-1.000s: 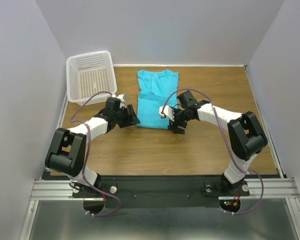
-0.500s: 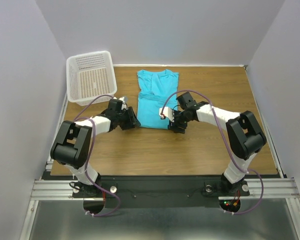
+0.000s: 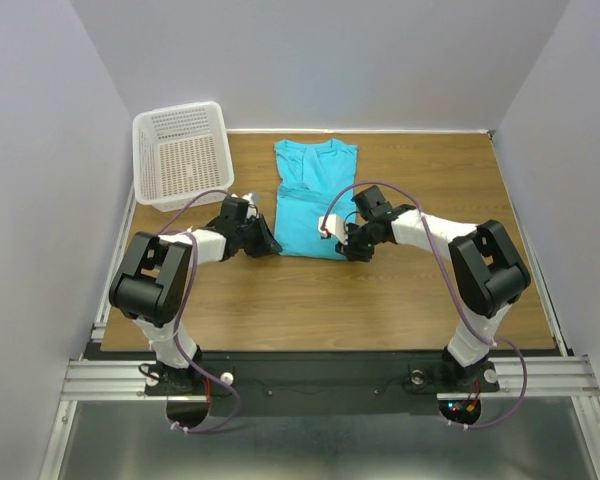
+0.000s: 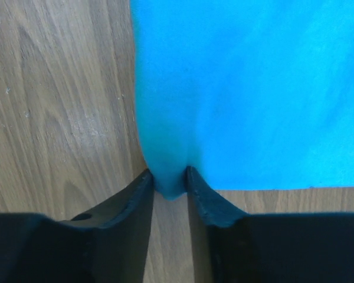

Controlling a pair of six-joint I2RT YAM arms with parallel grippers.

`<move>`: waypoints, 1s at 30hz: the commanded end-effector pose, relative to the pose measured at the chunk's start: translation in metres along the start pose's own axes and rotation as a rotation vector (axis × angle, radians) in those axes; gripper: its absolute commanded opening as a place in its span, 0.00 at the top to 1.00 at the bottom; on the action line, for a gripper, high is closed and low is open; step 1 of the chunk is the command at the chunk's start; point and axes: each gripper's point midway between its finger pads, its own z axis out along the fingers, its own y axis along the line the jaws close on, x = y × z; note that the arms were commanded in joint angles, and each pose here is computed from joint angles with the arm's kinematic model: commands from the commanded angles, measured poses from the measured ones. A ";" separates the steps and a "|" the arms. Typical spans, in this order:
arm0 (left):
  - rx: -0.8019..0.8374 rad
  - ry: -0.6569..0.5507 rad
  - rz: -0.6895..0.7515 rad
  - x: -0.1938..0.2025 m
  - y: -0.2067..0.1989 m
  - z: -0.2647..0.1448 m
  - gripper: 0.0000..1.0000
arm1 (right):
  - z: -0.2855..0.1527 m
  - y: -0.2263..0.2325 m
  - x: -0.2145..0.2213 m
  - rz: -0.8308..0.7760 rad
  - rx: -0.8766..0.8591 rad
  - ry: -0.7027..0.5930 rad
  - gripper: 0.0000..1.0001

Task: Fold and stack the t-shirts
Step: Fold the tshirt

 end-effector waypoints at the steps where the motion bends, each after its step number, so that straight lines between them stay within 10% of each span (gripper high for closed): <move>1: -0.030 0.024 0.005 0.007 0.008 0.007 0.82 | 0.007 0.000 -0.002 0.011 0.000 -0.001 0.69; 4: -0.013 0.013 0.008 0.006 0.005 0.007 1.00 | 0.009 0.002 -0.002 0.027 -0.006 -0.003 0.83; 9: 0.047 0.027 0.003 0.014 -0.007 -0.006 1.00 | -0.007 0.002 -0.012 0.052 0.023 -0.031 0.99; 22: 0.227 0.255 -0.148 0.124 -0.044 -0.110 1.00 | -0.106 0.099 -0.058 0.090 -0.199 -0.241 0.99; 30: 0.302 0.173 -0.180 0.112 -0.078 -0.160 1.00 | -0.144 0.117 -0.073 0.080 -0.188 -0.298 0.99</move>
